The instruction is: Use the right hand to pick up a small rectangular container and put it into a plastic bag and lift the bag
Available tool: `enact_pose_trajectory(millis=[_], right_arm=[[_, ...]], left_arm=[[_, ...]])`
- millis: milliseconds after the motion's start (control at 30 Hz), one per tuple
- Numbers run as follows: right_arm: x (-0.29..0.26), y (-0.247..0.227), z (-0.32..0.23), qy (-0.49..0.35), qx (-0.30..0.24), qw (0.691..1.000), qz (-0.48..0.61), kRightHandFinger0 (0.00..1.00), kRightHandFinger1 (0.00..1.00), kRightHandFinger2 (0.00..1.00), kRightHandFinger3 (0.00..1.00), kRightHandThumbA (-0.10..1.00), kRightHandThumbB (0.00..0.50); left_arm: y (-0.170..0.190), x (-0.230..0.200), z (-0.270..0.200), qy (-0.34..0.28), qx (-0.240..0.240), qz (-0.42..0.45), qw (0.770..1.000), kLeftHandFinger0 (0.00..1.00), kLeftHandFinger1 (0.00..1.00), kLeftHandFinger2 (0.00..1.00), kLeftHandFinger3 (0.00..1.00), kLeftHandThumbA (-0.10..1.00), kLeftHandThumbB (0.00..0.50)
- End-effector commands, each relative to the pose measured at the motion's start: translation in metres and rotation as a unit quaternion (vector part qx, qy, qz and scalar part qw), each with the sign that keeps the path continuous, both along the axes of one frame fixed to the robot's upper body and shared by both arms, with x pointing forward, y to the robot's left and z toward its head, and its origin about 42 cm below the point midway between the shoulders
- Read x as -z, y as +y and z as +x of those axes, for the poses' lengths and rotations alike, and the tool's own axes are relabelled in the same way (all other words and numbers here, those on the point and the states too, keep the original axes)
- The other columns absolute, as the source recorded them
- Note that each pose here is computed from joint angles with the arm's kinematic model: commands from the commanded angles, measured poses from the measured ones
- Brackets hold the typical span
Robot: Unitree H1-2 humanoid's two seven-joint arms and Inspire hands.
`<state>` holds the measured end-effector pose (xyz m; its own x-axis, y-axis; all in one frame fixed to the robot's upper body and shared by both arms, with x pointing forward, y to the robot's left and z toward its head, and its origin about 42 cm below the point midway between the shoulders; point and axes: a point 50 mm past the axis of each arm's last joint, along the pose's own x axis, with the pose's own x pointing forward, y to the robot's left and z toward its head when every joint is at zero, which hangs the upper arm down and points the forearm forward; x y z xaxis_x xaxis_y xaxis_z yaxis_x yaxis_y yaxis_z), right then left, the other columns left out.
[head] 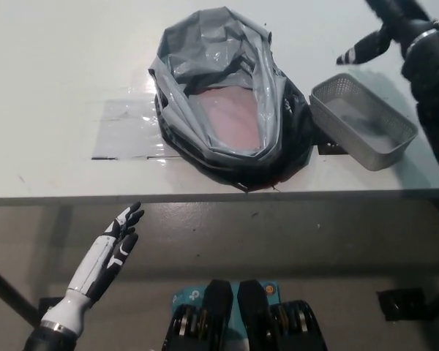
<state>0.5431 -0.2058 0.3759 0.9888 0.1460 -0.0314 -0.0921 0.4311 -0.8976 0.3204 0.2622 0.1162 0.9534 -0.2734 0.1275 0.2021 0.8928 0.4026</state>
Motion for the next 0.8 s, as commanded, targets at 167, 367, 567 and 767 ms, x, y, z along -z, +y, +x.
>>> enact_pose_trajectory(millis=[167,367,567,767], right_arm=[[-0.005,0.011,0.013,0.049,0.018,0.999,-0.009,1.0,1.0,1.0,1.0,1.0,0.5],[0.011,0.008,0.014,0.085,0.024,0.996,-0.006,1.0,1.0,1.0,1.0,1.0,0.5],[0.024,0.006,0.015,0.107,0.031,0.994,-0.015,1.0,1.0,1.0,1.0,1.0,0.5],[0.029,-0.001,0.018,0.117,0.048,0.992,-0.021,1.0,1.0,1.0,1.0,0.97,0.5]], left_arm=[[-0.001,-0.016,0.004,-0.037,0.025,0.009,0.999,1.0,1.0,1.0,1.0,1.0,0.5],[-0.002,-0.016,0.005,-0.035,0.028,0.008,0.999,1.0,1.0,1.0,1.0,1.0,0.5],[-0.002,-0.015,0.002,-0.036,0.027,0.007,0.999,1.0,1.0,1.0,1.0,1.0,0.486],[-0.001,-0.016,0.003,-0.035,0.026,0.009,0.999,1.0,1.0,1.0,1.0,1.0,0.5]])
